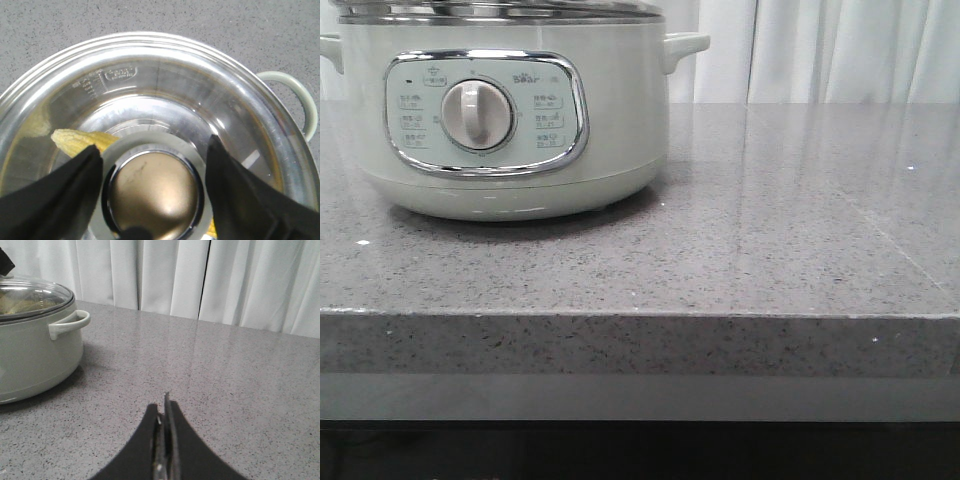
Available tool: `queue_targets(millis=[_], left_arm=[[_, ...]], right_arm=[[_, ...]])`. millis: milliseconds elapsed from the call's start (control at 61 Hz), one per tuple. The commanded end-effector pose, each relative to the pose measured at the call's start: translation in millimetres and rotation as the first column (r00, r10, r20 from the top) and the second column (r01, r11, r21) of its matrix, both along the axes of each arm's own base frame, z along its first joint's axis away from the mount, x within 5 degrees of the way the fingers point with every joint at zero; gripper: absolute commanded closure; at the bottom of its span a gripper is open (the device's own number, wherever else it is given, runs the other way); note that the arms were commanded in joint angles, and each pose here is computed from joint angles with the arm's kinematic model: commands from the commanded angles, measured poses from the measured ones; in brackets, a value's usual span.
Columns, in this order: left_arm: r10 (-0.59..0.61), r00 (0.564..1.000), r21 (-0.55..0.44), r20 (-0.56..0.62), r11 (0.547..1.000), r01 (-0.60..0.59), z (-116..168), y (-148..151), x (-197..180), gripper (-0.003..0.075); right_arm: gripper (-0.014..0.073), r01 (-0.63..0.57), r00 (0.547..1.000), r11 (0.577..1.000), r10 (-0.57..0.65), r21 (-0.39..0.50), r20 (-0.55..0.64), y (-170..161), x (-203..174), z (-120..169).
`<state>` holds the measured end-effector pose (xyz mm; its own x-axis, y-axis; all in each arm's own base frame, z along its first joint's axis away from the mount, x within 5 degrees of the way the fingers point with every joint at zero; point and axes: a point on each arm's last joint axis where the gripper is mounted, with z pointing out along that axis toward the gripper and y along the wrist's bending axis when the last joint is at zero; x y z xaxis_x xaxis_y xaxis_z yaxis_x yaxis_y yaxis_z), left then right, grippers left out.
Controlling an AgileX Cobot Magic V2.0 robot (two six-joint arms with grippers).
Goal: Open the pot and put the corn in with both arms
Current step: 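Lower the glass lid back onto the pot with the left gripper, then release the lid knob and raise the left gripper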
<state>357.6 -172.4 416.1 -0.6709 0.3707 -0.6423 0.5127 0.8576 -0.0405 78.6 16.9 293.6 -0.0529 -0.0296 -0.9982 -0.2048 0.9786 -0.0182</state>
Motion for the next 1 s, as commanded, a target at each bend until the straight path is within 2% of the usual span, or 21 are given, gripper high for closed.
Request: queue_targets(millis=[0, 295, 541, 655, 819, 983], left_arm=[[0.002, 0.991, -0.087, 0.132, 0.996, 0.01, 41, 6, -21, 0.0239], [0.004, 0.968, -0.129, 0.253, 0.991, 0.03, 83, 24, -58, 0.0256], [-0.003, 0.934, -0.144, 0.356, 0.988, 0.058, 108, 44, -102, 0.0507], [-0.008, 0.919, -0.163, 0.393, 0.984, 0.079, 103, 52, -124, 0.0622], [0.026, 0.887, -0.207, 0.461, 0.975, 0.079, 88, 70, -161, 0.0736], [0.077, 0.849, -0.266, 0.522, 0.961, 0.076, 57, 89, -201, 0.0738]], right_arm=[[0.0662, 0.022, 0.996, 1.0, -0.022, 0.0, 0.092, -2, 0, 14], [0.0662, 0.022, 0.996, 1.0, -0.022, 0.0, 0.092, -2, 0, 14], [0.0662, 0.022, 0.996, 1.0, -0.022, 0.0, 0.092, -2, 0, 14], [0.0662, 0.022, 0.996, 1.0, -0.022, 0.0, 0.092, -2, 0, 14], [0.0662, 0.022, 0.996, 1.0, -0.022, 0.0, 0.092, -2, 0, 14], [0.0662, 0.022, 0.996, 1.0, -0.022, 0.0, 0.092, -2, 0, 14]])
